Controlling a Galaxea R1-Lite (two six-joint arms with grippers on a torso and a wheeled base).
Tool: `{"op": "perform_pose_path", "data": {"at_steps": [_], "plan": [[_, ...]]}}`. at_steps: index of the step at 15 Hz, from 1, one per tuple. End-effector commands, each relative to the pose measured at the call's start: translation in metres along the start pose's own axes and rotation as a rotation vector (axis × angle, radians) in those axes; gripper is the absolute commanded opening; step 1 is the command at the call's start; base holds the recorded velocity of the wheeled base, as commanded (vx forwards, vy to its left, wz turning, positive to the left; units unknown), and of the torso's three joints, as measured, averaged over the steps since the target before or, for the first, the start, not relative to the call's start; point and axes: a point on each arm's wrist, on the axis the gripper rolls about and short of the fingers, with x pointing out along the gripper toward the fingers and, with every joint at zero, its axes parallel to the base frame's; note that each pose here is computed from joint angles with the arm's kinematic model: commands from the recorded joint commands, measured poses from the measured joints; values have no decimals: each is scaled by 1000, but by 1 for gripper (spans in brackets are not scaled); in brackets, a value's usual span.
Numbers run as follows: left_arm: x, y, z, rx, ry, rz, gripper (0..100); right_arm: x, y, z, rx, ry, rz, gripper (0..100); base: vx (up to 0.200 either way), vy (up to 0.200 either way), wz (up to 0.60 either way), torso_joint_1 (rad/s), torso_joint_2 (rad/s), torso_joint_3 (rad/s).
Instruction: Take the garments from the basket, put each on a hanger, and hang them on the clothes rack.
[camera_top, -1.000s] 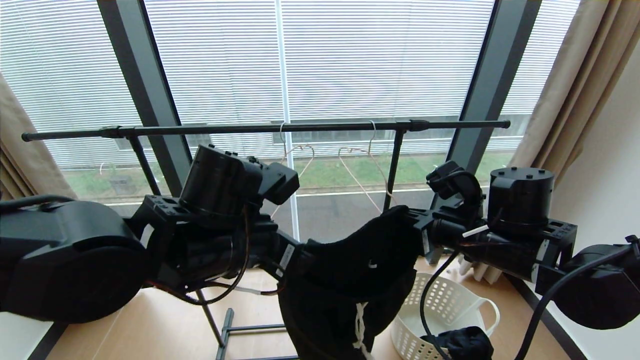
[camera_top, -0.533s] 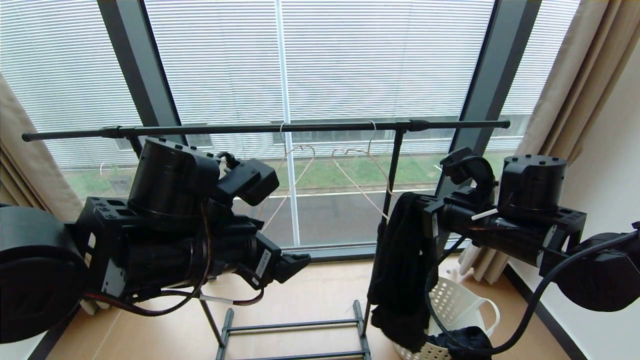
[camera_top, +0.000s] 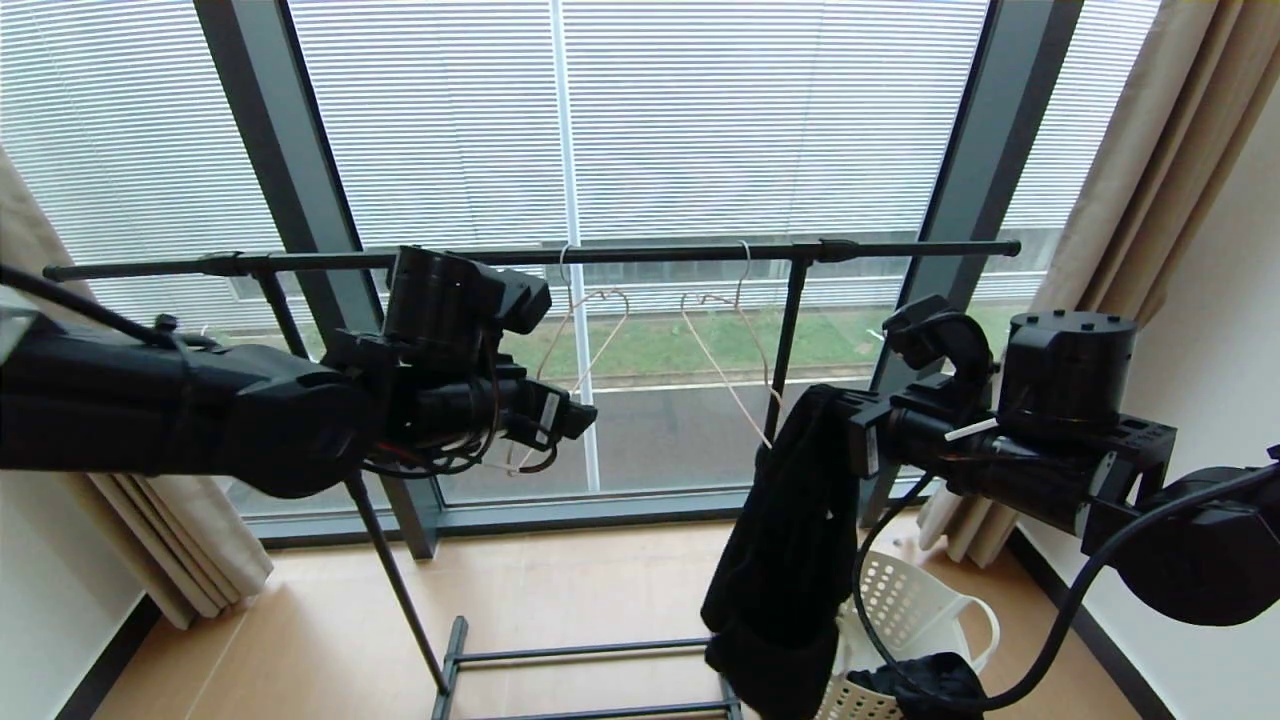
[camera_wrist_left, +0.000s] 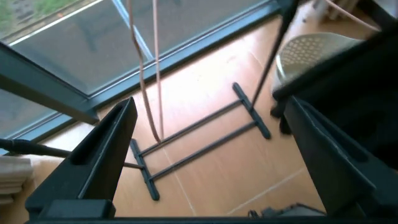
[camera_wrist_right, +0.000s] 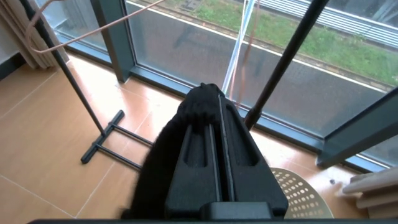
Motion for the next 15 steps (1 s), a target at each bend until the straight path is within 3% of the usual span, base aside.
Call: {"op": "perform_pose_path", "data": {"at_steps": [1, 10, 15], "plan": [[56, 7, -9, -16, 48, 66, 100, 0, 0, 0, -1, 0, 1, 0, 0, 0, 0, 0, 0, 0], [121, 38, -13, -49, 42, 154, 100, 0, 1, -6, -2, 19, 1, 0, 0, 0, 0, 0, 0, 0], [126, 40, -8, -51, 18, 158, 100, 1, 1, -7, -4, 25, -5, 0, 0, 0, 0, 0, 0, 0]]}}
